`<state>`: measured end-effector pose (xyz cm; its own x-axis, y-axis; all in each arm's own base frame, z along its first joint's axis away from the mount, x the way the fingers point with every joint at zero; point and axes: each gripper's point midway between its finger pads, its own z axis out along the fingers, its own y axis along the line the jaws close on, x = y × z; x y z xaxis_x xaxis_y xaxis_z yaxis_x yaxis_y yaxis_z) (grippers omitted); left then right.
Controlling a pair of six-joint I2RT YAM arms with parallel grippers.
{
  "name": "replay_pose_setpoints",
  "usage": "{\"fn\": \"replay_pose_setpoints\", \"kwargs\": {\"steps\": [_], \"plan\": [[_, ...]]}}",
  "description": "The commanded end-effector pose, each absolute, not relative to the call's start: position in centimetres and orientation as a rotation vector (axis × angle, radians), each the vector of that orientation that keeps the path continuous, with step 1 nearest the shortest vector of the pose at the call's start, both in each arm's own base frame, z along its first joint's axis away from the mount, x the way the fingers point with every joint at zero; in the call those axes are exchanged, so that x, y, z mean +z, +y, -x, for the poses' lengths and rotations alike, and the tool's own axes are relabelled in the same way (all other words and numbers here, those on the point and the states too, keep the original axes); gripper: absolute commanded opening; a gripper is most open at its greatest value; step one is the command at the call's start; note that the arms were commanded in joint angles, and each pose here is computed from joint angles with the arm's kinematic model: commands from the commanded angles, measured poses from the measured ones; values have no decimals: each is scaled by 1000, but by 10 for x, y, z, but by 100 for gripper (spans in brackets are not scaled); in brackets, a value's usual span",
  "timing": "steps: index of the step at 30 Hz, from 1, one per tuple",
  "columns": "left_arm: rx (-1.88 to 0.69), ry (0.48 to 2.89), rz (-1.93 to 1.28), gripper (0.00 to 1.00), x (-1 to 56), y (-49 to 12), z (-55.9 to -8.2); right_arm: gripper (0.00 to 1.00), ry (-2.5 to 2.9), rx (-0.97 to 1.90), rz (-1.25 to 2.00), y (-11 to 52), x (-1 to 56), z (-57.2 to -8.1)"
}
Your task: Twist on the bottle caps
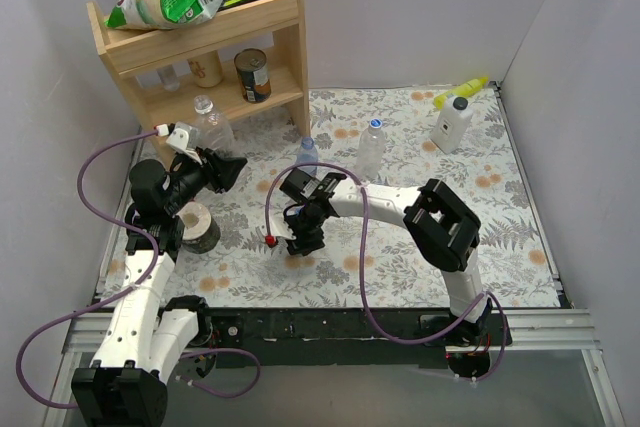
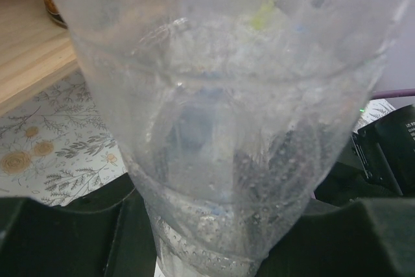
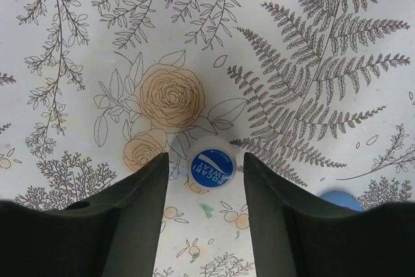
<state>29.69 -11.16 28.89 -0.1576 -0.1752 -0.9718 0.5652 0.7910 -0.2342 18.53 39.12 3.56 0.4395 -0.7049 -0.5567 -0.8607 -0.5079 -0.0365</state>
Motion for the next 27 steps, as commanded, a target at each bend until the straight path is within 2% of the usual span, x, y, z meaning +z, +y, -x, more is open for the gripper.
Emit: {"fn": "replay_pose_setpoints", "kwargs": {"steps": [1,4,25,27], "plan": [[-676,1583,-326,0,291,-112,-294,54,1278,675,2391,399,36,-189],[-682,1587,-327,0,289,-113,-293,51,1286,662,2387,399,34,-189],[-699,1605,-336,1,280,-115,-294,49,1309,637,2379,397,27,-186],[-699,1604,-339,1,280,-115,-293,45,1308,633,2380,397,27,-186]]}}
